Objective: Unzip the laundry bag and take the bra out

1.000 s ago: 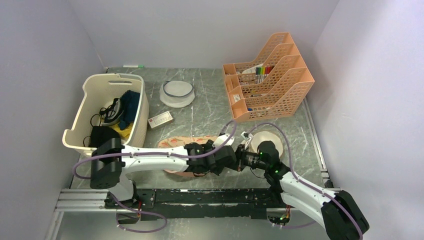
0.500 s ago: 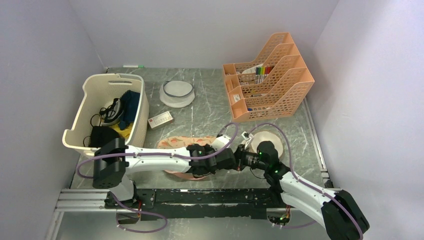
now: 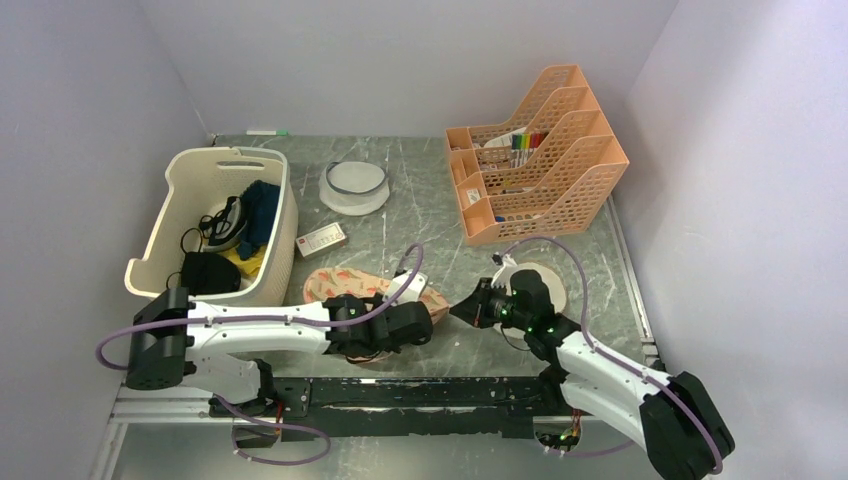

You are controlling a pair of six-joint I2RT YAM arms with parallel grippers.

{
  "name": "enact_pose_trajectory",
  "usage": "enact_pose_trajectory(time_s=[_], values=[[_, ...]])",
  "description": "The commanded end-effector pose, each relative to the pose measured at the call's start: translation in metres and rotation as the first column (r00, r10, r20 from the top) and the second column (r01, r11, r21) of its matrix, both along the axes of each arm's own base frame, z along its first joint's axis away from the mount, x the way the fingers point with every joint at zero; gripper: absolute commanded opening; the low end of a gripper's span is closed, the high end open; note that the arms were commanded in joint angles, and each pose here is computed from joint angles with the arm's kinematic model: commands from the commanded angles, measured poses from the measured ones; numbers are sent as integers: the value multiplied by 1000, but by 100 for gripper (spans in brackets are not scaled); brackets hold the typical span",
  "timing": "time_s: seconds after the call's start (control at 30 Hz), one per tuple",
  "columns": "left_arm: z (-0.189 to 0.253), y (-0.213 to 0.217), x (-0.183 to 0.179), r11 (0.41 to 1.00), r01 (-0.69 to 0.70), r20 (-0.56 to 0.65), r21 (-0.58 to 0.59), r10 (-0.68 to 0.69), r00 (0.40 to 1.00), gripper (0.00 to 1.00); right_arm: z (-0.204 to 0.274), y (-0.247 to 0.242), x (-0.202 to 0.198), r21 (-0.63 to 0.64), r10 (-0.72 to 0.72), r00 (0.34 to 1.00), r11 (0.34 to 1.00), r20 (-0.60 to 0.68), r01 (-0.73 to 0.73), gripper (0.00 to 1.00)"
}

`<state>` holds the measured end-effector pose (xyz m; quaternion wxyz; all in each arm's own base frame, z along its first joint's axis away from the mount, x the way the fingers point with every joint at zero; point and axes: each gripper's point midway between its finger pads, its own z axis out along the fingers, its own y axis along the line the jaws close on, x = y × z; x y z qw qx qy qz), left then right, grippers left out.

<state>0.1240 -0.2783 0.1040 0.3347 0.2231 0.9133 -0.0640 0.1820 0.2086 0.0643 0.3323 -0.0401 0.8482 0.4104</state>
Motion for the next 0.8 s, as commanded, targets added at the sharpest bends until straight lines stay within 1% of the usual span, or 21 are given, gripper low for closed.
enact_pose_trajectory(time_s=[0.0,0.1,0.2,0.27,0.37,0.43,0.5,0.6,0.7,0.77], values=[[-18,18,-5,999,-44,-28,26,44,999,7,4,-6,5,-12,-10,999,1000,52,11,0],[-25,10,-3,1000,-30,-20,-9,30,999,7,20,-3,-2,66,4,994,998,112,-12,0],[-31,-1,5,1000,-19,-7,-18,18,1000,7,29,-4,-8,103,-1,990,995,139,-13,0],[-30,-7,16,1000,-27,7,-8,27,1000,7,30,-5,-13,115,7,990,993,143,-23,0],[-29,-5,34,996,-69,26,52,68,997,8,30,-3,-22,118,50,988,991,145,-67,0],[-23,0,41,992,-96,46,87,92,995,14,29,0,-31,127,101,985,985,142,-119,0],[-16,-2,38,994,-84,28,76,82,996,25,31,6,-39,153,157,977,972,142,-178,0],[-3,-18,15,998,24,-66,-61,-28,997,41,32,13,-52,187,235,962,948,140,-258,0],[12,-23,-11,979,85,-118,-188,-108,987,62,30,15,-55,195,255,956,940,147,-281,0],[18,-19,-23,970,110,-136,-218,-142,981,66,28,15,-54,203,243,958,941,151,-270,0]])
